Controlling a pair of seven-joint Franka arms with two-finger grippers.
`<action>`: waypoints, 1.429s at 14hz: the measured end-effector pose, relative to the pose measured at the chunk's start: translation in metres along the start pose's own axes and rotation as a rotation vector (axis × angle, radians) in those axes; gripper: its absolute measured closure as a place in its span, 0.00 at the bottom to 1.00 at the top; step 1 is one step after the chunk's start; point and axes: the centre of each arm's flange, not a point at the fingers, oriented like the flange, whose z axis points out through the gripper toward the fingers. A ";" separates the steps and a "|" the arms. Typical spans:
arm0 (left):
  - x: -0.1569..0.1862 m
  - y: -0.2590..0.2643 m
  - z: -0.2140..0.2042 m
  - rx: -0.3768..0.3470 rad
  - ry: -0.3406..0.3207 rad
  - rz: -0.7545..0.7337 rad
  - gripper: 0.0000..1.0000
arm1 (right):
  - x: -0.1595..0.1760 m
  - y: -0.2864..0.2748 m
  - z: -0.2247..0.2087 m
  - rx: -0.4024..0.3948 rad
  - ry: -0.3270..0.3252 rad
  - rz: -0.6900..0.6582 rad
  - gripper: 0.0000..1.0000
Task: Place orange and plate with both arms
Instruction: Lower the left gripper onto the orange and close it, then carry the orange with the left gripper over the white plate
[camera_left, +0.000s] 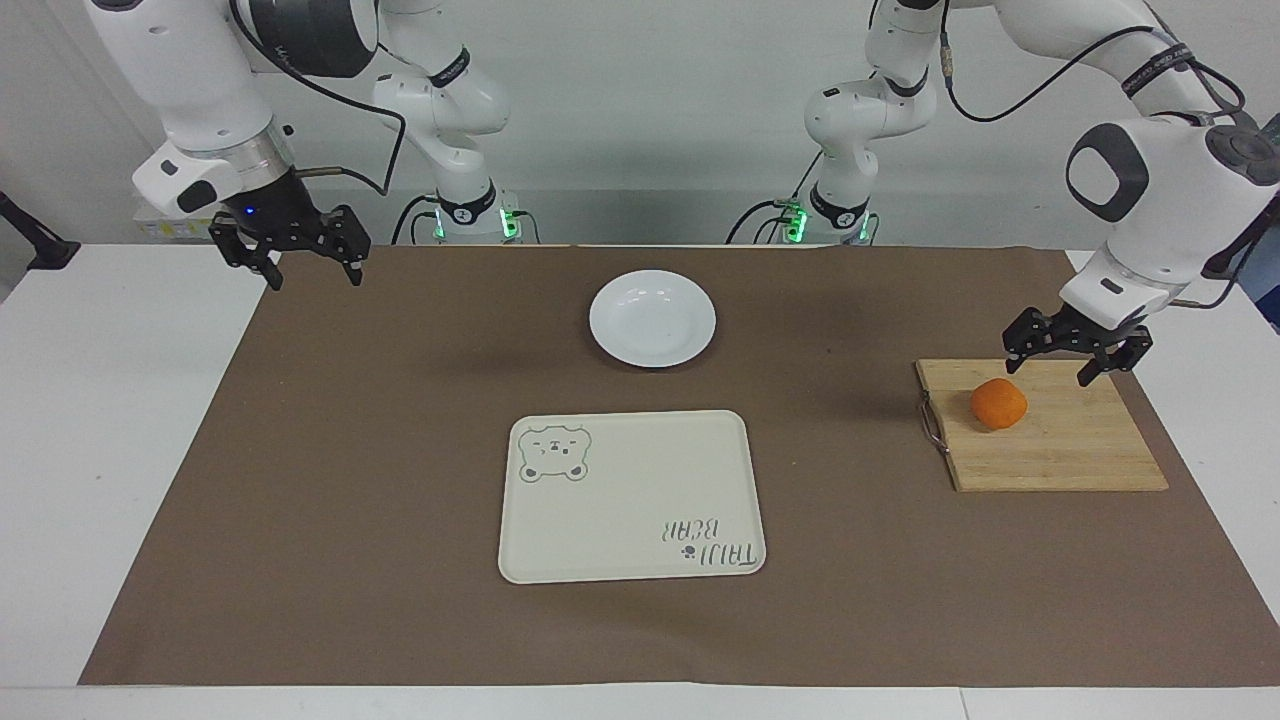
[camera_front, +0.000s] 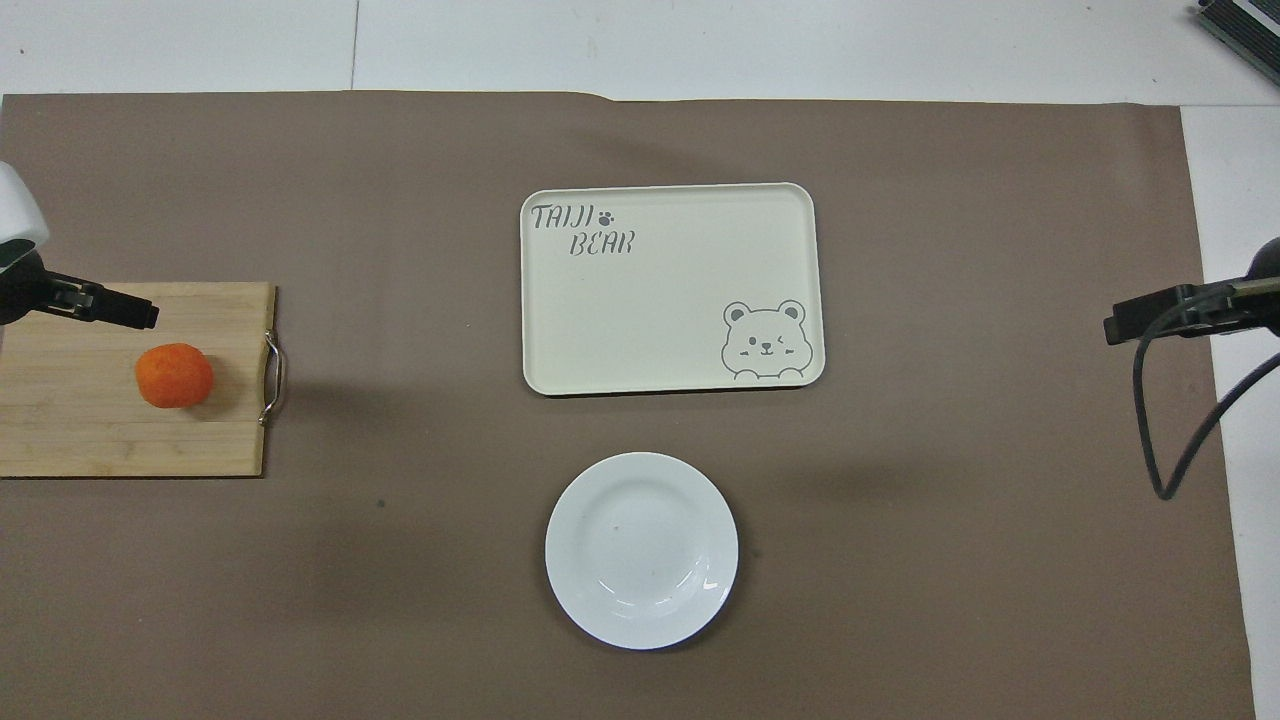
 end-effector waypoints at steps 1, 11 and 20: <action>-0.001 -0.001 0.017 0.001 0.003 -0.001 0.00 | 0.000 0.000 0.000 0.000 0.000 0.000 0.00; -0.021 -0.034 0.104 -0.030 -0.059 -0.057 0.00 | 0.000 0.000 0.000 0.000 0.000 0.000 0.00; -0.032 -0.026 0.135 -0.028 -0.056 -0.076 0.16 | 0.000 0.000 0.000 0.000 0.000 0.000 0.00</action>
